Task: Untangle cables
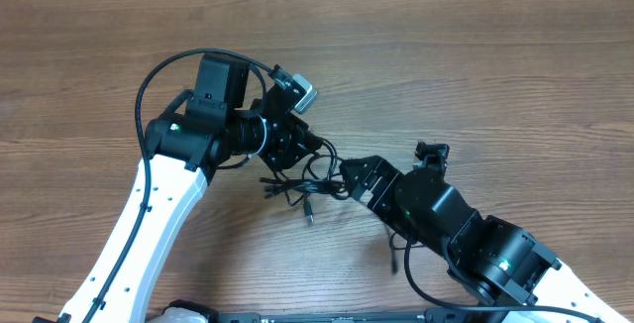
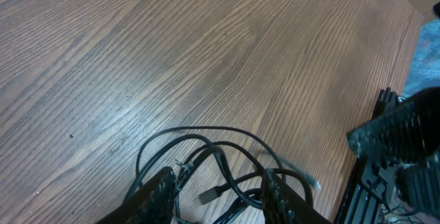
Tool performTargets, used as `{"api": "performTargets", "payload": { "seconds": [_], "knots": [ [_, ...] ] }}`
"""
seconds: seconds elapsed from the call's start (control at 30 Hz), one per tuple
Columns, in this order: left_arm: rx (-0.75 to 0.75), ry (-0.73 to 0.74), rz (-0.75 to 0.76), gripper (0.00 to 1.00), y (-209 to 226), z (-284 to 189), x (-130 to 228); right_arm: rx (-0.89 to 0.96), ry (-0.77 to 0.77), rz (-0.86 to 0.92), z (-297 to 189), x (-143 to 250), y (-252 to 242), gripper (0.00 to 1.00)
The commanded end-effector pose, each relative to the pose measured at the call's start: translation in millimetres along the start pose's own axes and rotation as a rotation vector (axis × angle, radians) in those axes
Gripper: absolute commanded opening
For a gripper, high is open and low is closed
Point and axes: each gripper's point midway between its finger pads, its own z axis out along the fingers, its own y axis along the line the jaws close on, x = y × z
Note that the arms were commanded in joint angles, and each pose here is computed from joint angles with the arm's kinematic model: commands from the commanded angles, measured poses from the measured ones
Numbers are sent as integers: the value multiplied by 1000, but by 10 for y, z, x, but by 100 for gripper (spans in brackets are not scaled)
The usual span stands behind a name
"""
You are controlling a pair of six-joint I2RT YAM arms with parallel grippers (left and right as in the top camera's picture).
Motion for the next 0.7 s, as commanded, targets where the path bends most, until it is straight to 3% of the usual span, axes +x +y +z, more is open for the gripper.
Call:
{"api": "performTargets", "payload": {
  "seconds": [0.0, 0.33, 0.67],
  "knots": [
    [21, -25, -3, 4, -49, -42, -68, -1, -49, -231, -30, -96, 37, 100],
    [20, -30, 1, 4, -46, -42, -81, 80, -2, -830, 114, -54, -100, 100],
    [12, -29, 2, 4, -32, -42, -80, 199, 127, -1114, 435, 47, -378, 100]
  ]
}}
